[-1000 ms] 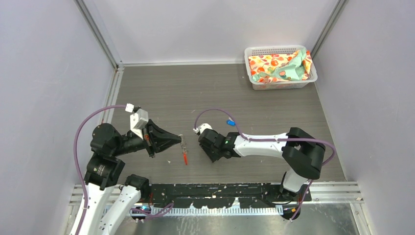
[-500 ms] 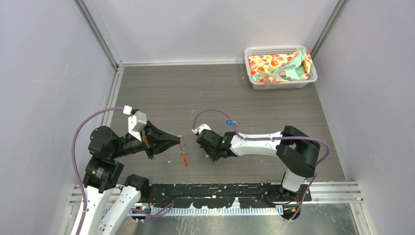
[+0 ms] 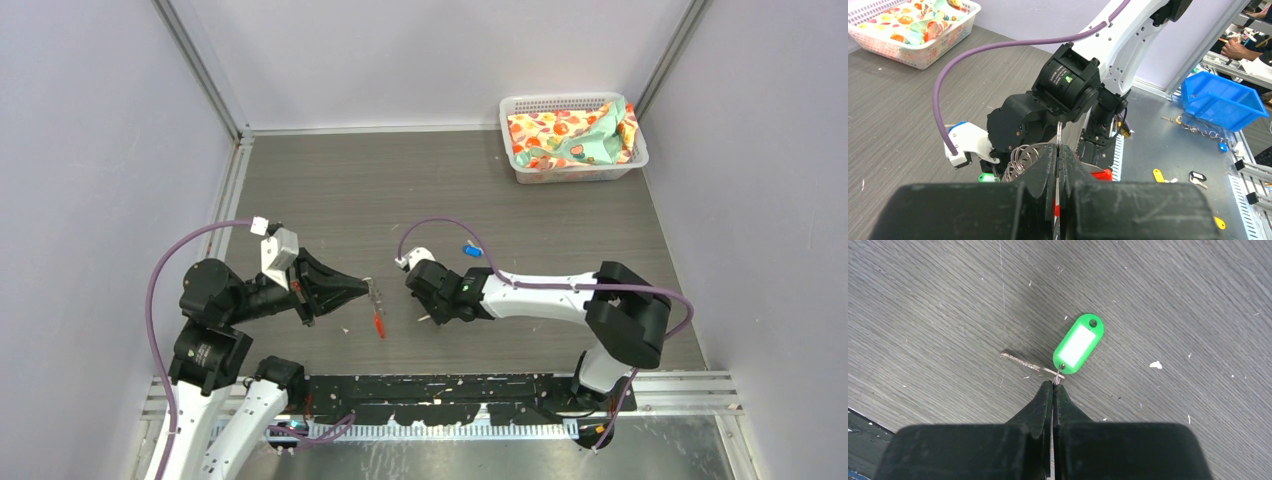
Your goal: Put the keys on the keyring
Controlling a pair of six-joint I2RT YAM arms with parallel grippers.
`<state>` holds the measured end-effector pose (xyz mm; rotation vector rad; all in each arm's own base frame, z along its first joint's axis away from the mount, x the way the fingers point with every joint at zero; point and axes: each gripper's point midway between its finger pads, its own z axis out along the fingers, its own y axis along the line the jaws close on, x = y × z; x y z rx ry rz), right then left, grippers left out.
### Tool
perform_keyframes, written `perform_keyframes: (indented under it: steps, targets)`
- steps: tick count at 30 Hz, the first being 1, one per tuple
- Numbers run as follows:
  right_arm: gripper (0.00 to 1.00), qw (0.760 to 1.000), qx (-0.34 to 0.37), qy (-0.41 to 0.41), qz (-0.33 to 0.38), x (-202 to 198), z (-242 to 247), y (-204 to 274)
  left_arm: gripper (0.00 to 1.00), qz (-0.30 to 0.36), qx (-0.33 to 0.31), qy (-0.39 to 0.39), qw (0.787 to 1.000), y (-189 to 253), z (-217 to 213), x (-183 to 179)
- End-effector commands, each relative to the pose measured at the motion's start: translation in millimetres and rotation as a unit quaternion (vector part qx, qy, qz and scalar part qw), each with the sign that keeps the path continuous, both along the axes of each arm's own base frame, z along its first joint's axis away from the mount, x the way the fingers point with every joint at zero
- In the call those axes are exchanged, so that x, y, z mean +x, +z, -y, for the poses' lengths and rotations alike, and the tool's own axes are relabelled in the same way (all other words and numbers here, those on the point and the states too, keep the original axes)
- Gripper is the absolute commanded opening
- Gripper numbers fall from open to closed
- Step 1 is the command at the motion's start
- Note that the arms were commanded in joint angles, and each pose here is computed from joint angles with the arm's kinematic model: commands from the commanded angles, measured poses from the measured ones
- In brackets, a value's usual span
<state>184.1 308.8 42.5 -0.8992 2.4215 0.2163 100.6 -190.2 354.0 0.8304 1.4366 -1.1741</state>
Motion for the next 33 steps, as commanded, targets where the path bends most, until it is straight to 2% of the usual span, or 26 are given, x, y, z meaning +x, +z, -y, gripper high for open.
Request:
perform_keyframes:
  steps: [1,5,10,11,19,28,33]
  targets:
    - [0.01,0.999,0.040,0.003,0.037,8.9,-3.3,32.0,0.00,0.028,-0.007,-0.005,1.000,16.5,-0.7,-4.9]
    - [0.01,0.993,0.091,0.052,0.059,-1.8,0.4,74.7,0.00,0.028,-0.001,-0.020,0.999,10.7,1.3,-6.1]
    - [0.01,0.965,0.211,0.136,0.076,-37.6,5.3,156.2,0.00,0.047,0.013,-0.044,0.998,-1.8,2.9,-10.0]
    - [0.01,0.955,0.240,0.156,0.075,-48.3,7.2,177.3,0.00,0.056,0.018,-0.044,0.997,-5.7,2.6,-8.7]
    - [0.01,0.909,0.330,0.254,0.021,-105.2,12.0,269.9,0.00,0.155,0.033,-0.081,0.984,-11.3,4.1,-14.8]
    - [0.01,0.853,0.416,0.315,-0.012,-133.8,-7.7,331.4,0.00,0.220,0.033,-0.113,0.968,-1.4,5.8,-21.7]
    - [0.01,0.838,0.448,0.310,-0.024,-130.5,-27.3,342.7,0.00,0.258,0.028,-0.097,0.961,9.6,6.4,-14.0]
